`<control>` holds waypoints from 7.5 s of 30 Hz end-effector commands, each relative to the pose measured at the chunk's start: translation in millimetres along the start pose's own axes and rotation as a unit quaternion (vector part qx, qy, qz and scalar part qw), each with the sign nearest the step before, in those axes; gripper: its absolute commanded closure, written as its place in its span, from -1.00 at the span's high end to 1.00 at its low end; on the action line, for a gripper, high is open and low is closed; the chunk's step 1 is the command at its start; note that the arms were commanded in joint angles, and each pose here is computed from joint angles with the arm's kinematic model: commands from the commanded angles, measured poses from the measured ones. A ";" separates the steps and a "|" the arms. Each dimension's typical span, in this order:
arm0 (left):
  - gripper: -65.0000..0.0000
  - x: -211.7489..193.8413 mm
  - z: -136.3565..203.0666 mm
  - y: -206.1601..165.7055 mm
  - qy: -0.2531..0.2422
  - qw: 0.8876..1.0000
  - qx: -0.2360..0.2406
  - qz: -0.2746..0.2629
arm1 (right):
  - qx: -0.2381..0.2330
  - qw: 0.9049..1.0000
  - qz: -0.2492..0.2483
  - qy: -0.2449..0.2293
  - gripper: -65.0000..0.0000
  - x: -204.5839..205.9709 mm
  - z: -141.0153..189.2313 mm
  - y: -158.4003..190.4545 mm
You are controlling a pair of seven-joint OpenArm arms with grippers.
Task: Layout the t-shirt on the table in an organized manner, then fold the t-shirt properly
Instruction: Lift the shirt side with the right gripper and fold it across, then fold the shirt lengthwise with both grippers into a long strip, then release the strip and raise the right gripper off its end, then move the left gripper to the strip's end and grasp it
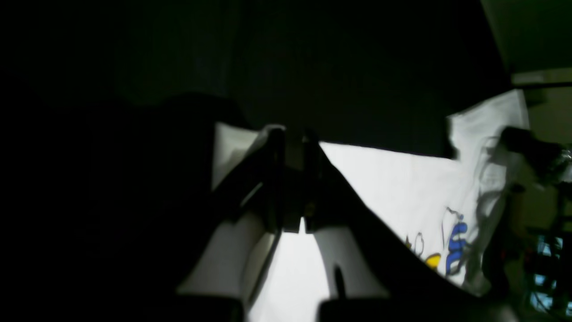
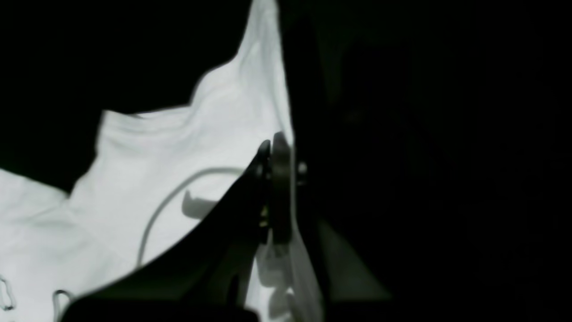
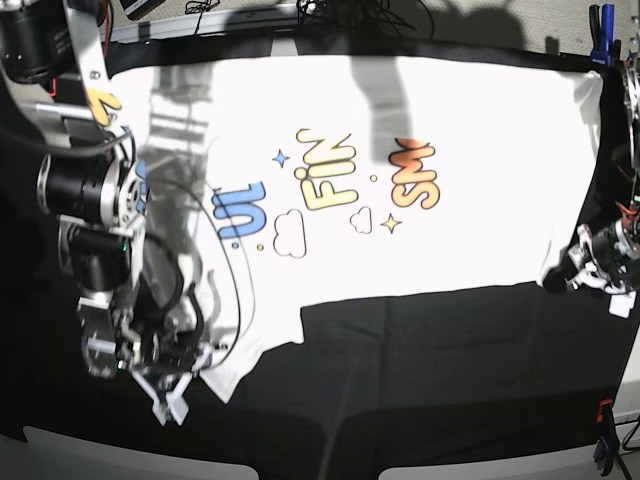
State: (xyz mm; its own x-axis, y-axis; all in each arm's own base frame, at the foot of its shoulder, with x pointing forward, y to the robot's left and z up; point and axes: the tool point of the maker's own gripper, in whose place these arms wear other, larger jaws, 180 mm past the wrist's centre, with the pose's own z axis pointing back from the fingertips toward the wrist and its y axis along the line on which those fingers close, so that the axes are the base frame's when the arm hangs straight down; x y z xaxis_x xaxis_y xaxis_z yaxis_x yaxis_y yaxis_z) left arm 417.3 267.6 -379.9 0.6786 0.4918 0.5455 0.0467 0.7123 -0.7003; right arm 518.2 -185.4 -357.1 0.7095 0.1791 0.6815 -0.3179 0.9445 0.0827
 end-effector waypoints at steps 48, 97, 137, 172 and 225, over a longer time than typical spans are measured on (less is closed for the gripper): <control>-1.00 -45.6 83.5 -47.2 0.037 0.964 0.011 -0.263 | 0.013 0.974 0.195 -0.112 -1.00 -62.1 131.4 103.0; -1.00 -96.8 179.0 -17.9 0.055 0.979 0.071 -0.182 | -0.076 0.986 0.149 -0.002 -1.00 -170.0 185.2 38.8; -0.04 -83.2 179.9 -8.7 0.023 0.977 0.103 -0.184 | 0.003 0.994 0.058 -0.089 0.04 -136.3 185.0 67.7; -0.04 -60.4 159.6 26.2 0.014 1.000 0.021 0.009 | 0.042 0.984 0.170 -0.030 0.03 -201.7 253.0 147.7; 0.40 -129.8 160.9 21.9 0.045 0.994 -0.032 0.091 | 0.044 0.984 0.168 -0.027 0.03 -202.4 252.8 148.2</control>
State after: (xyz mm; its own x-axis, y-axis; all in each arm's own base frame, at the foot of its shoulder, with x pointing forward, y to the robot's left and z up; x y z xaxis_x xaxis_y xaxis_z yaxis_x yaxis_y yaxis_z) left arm 208.1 290.6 -401.3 0.7494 0.5687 0.3391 -0.0562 0.5649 -0.8232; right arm 165.1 -154.1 -307.6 0.5513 0.4609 0.6955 -0.5767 0.8129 -0.0817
